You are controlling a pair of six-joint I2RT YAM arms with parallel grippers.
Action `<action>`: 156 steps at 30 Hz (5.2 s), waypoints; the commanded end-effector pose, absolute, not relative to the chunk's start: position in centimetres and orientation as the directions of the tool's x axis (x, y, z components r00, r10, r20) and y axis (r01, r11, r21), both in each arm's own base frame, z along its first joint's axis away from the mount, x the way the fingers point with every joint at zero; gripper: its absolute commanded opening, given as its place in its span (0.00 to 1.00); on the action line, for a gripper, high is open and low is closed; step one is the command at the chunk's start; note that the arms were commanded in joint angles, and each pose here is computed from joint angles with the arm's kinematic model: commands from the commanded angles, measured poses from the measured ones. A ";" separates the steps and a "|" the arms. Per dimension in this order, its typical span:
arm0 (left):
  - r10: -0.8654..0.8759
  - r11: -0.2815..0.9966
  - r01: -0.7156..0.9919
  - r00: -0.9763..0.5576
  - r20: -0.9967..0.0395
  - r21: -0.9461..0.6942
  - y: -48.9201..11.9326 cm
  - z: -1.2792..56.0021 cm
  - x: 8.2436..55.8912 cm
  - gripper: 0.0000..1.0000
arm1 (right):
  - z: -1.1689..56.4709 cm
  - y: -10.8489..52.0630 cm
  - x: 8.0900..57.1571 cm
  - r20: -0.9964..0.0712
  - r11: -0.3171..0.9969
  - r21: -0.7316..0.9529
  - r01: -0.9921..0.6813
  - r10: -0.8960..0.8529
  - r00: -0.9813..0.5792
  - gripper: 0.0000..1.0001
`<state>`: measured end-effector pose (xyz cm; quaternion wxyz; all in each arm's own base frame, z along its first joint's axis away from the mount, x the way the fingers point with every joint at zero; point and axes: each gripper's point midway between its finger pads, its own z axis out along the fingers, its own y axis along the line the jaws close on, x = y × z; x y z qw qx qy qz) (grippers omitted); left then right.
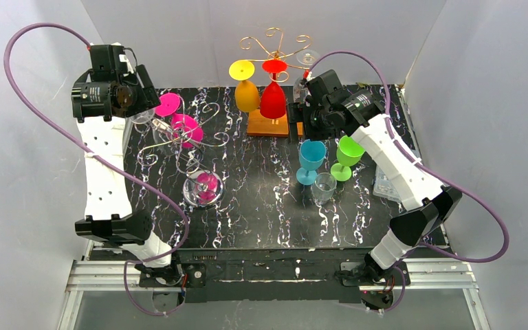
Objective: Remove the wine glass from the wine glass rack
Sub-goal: Pick up the wine glass from the wine rack.
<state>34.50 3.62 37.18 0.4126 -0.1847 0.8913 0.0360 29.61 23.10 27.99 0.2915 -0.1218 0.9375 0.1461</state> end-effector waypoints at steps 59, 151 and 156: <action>-0.289 0.948 -0.282 -0.567 -0.772 -0.148 1.8 38.8 32.0 0.43 | 32.4 27.6 29.0 -0.676 0.882 0.263 -0.392 -0.121 -0.727 0.99; -0.229 0.949 -0.316 -0.661 -0.715 -0.013 3.4 35.2 28.1 0.76 | 31.8 28.8 28.1 -0.674 0.870 0.262 -0.418 -0.145 -0.725 0.98; -0.231 0.949 -0.315 -0.665 -0.710 -0.014 3.3 35.0 28.0 0.69 | 31.9 28.8 28.1 -0.674 0.870 0.265 -0.416 -0.141 -0.725 0.97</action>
